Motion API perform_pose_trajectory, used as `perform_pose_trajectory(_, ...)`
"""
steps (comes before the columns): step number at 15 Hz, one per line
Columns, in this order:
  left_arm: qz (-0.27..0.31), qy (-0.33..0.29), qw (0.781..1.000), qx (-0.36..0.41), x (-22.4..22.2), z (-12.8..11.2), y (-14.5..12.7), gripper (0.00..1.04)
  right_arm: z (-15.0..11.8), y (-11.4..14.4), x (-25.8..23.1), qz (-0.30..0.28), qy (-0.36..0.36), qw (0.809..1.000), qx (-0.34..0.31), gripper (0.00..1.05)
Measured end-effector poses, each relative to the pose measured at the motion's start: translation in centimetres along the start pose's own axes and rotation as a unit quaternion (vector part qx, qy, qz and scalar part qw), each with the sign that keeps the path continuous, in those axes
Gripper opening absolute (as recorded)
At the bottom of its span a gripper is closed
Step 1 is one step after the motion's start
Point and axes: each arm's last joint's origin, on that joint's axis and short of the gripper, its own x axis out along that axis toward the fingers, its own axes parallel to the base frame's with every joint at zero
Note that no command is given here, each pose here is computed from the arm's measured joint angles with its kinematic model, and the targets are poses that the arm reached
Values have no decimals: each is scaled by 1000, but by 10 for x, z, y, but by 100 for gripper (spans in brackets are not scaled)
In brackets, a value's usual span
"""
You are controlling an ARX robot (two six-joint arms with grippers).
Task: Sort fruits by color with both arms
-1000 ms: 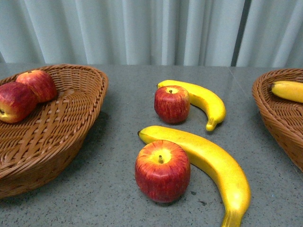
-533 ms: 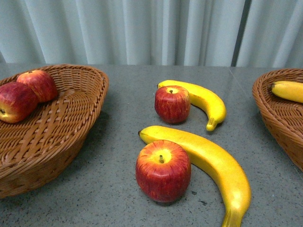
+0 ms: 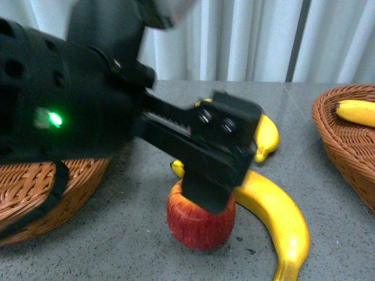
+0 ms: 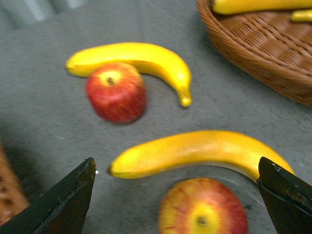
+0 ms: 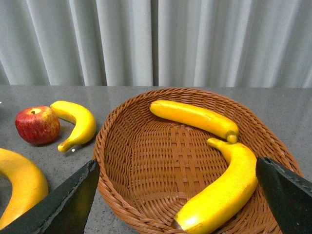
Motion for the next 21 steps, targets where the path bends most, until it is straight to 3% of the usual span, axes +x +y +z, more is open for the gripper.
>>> perform_pose_trajectory(1,-26,8,1000,6,7,-4,-9,98,0,0,0,0,0,1000,0,98)
perform_pose_trajectory(6,-22,48,997,54,24,-29,-22,98,0,0,0,0,0,1000,0,98)
perform_pose_trajectory(12,-38,60,997,17,38,-55,-17,98,0,0,0,0,0,1000,0,98)
perform_pose_trajectory(13,-42,61,997,13,39,-58,-16,94,0,0,0,0,0,1000,0,98)
perform_pose_trajectory(15,-47,65,997,2,39,-59,-15,72,0,0,0,0,0,1000,0,98)
perform_pose_trajectory(17,-43,69,997,-5,32,-55,-12,67,0,0,0,0,0,1000,0,98)
perform_pose_trajectory(18,-7,23,1000,-17,6,-31,4,66,0,0,0,0,0,1000,0,98)
perform_pose_trajectory(19,131,-50,985,-98,-35,-1,61,66,0,0,0,0,0,1000,0,98)
perform_pose_trajectory(21,202,-39,964,-170,-46,-11,97,66,0,0,0,0,0,1000,0,98)
